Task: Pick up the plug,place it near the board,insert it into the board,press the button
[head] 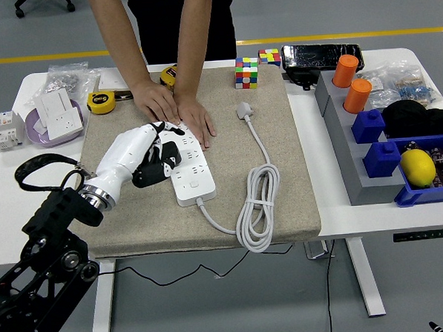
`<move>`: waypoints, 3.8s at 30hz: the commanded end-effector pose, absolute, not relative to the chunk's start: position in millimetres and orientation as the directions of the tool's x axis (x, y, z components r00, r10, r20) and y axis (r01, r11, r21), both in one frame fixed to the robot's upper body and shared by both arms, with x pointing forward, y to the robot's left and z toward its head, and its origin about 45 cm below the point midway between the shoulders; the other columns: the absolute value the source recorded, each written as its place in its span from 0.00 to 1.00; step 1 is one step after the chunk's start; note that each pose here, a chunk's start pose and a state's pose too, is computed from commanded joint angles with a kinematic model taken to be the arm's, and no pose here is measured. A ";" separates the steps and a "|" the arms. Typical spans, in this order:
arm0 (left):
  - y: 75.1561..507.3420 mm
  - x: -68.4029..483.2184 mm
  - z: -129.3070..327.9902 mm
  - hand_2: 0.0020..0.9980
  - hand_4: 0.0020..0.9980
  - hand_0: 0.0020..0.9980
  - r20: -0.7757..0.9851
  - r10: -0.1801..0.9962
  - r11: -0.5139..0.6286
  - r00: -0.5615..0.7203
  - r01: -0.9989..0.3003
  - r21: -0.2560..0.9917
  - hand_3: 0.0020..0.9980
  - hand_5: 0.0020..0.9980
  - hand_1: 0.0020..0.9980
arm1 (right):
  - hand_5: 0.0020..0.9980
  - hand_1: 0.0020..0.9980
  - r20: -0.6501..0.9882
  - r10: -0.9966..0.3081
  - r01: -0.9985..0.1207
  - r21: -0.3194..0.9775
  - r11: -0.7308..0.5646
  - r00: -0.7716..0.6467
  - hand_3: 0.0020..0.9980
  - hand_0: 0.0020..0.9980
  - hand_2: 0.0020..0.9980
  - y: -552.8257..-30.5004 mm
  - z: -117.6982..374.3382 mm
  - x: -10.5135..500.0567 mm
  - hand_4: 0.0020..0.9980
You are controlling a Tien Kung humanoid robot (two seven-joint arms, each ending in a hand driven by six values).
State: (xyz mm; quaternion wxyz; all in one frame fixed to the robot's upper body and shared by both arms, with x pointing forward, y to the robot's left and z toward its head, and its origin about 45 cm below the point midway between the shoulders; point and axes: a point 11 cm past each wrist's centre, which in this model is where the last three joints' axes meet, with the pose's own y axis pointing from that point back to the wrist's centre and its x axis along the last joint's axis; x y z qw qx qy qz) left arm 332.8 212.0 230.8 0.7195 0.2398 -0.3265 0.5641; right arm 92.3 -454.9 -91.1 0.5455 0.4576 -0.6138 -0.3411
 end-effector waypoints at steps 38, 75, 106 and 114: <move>229.2 334.1 201.8 0.39 0.85 0.36 0.716 0.649 0.273 0.257 -0.957 0.097 1.00 0.16 0.34 | 1.00 0.79 0.358 -0.934 -0.188 0.918 0.349 0.013 0.79 0.89 0.76 -455.2 -91.1 91.8 1.00; 186.8 338.5 154.6 0.16 0.50 0.16 0.848 0.248 0.352 0.469 -0.859 0.372 0.86 0.00 0.04 | 1.00 0.79 0.356 -0.934 -0.193 0.918 0.348 0.011 0.79 0.89 0.76 -454.4 -90.8 94.5 1.00; 192.8 331.8 138.1 0.16 0.49 0.16 0.827 0.212 0.331 0.520 -0.835 0.440 0.80 0.00 0.04 | 1.00 0.79 0.357 -0.934 -0.188 0.918 0.349 0.014 0.80 0.89 0.76 -455.0 -91.2 91.8 1.00; 192.5 328.7 131.9 0.16 0.49 0.16 0.817 0.192 0.327 0.544 -0.820 0.469 0.79 0.00 0.04 | 1.00 0.79 0.357 -0.934 -0.187 0.919 0.348 0.016 0.80 0.89 0.76 -454.9 -91.4 91.1 1.00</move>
